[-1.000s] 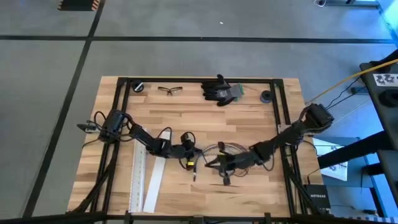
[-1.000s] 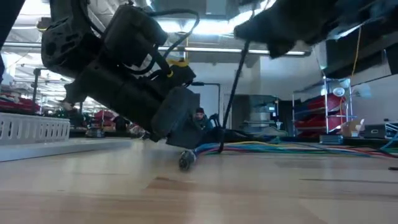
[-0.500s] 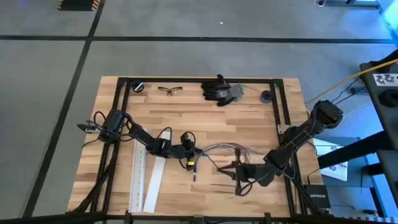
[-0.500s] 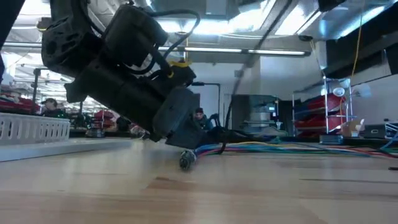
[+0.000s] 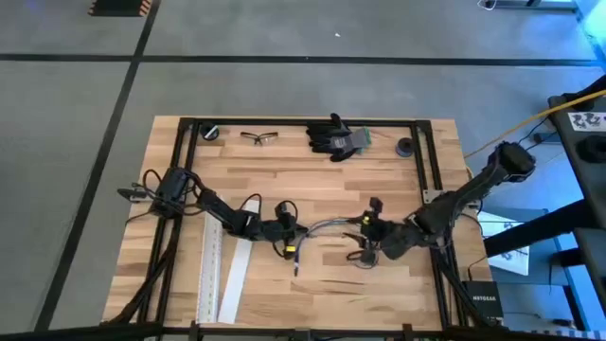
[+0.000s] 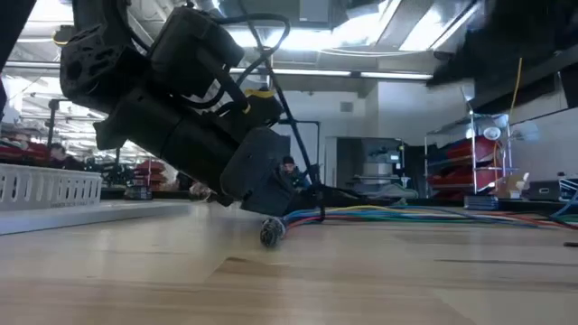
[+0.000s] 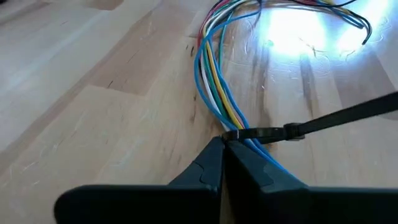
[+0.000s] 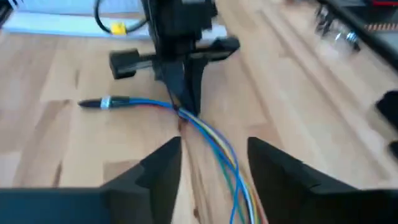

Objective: Ziptie cables
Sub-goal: Wrap the black zip tie around the cable wires to form a loop

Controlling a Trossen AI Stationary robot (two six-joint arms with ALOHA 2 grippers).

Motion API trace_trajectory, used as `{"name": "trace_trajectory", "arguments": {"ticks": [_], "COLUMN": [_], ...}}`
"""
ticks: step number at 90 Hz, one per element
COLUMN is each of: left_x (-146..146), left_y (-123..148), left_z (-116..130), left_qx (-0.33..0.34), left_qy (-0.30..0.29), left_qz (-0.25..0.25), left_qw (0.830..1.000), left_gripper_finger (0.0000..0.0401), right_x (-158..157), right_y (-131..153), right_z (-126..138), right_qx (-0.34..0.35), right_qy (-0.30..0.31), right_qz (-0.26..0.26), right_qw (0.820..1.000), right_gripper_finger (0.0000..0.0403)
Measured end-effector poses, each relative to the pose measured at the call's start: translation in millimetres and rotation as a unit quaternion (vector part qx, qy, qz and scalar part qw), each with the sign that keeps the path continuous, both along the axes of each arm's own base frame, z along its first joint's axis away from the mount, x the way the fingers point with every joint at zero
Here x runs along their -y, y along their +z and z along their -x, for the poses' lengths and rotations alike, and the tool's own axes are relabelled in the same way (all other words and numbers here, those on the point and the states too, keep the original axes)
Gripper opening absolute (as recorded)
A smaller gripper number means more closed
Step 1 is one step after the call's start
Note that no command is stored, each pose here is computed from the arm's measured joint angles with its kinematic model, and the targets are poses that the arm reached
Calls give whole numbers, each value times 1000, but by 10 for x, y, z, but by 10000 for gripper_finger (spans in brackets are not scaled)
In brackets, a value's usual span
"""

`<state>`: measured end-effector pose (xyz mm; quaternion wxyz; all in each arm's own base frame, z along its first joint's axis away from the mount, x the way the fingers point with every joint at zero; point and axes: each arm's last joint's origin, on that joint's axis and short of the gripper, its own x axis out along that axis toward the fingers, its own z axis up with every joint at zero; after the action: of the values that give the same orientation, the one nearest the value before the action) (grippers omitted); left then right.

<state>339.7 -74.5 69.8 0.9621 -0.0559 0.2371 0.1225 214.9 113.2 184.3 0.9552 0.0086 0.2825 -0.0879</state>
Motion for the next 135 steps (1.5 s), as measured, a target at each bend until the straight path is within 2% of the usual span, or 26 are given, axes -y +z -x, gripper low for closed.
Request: {"name": "trace_trajectory", "arguments": {"ticks": [9,20,44,55,75,83,90,97,116,135], "left_x": [0,0,0,1,-3,-4,-4,-4,-6,-8], "left_y": [0,-2,-2,-1,-1,-1,-1,-1,-4,-11], "left_z": [0,0,0,-1,-1,-2,-2,-2,0,4], "left_qx": [0,0,0,0,-1,-1,-1,-1,-3,-8], "left_qy": [0,0,-1,-2,-5,-5,-5,-5,-4,-3], "left_qz": [0,0,0,-1,-7,-7,-6,-6,-6,-7], "left_qw": [1000,1000,1000,1000,1000,1000,1000,1000,1000,1000], "left_gripper_finger": [0,0,0,0,0,0,0,0,0,0], "right_x": [111,232,363,394,417,408,398,391,232,-142], "right_y": [-276,-411,-704,-712,-724,-754,-786,-804,-739,-505], "right_z": [-87,-286,-805,-986,-1128,-1138,-1158,-1176,-1201,-1215], "right_qx": [21,71,21,25,-4,-15,-19,-21,-8,14], "right_qy": [42,83,154,164,196,209,219,230,193,160], "right_qz": [-29,-65,-48,-27,-30,-22,-11,14,138,285], "right_qw": [998,992,987,986,980,978,975,973,971,945], "right_gripper_finger": [187,176,143,135,110,83,43,10,0,0]}}
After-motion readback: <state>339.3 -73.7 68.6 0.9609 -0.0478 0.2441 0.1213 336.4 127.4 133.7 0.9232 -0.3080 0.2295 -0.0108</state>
